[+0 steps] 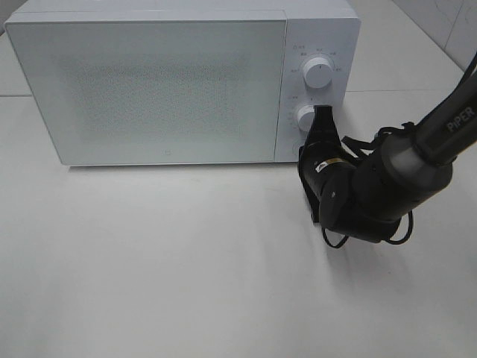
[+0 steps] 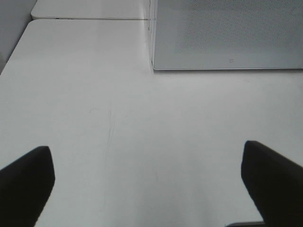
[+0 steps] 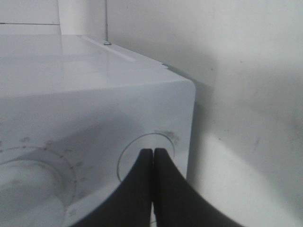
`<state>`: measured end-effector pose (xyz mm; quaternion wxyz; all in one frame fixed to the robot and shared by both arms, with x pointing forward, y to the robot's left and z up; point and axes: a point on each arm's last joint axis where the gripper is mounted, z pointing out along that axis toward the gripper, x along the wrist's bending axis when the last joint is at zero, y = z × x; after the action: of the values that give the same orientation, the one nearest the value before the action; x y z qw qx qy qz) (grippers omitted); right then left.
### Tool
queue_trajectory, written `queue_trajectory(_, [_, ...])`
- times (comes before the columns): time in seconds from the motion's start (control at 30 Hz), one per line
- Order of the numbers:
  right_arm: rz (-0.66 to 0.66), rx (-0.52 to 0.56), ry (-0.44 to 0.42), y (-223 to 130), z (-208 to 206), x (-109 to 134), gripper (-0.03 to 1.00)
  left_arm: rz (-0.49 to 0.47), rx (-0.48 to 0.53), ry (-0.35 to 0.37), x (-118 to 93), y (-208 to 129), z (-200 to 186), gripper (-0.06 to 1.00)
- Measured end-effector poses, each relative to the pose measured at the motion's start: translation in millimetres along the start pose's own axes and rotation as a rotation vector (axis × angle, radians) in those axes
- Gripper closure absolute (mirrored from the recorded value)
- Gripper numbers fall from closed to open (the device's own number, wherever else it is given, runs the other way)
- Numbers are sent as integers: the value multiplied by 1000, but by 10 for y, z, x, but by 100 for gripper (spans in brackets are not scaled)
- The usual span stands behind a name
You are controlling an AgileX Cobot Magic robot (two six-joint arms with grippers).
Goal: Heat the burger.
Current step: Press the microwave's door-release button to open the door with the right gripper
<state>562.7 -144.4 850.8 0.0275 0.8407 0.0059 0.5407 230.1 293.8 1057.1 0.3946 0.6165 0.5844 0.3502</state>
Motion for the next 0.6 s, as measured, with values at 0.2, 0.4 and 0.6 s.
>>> queue_trajectory(0.2, [15, 4, 14, -48, 62, 31, 95, 0, 0, 0, 0, 0, 0, -5])
queue_trajectory(0.4, [21, -11, 10, -53, 98, 9, 95, 0, 0, 0, 0, 0, 0, -5])
queue_trajectory(0.6, [35, -22, 18, -53, 109, 32, 95, 0, 0, 0, 0, 0, 0, -5])
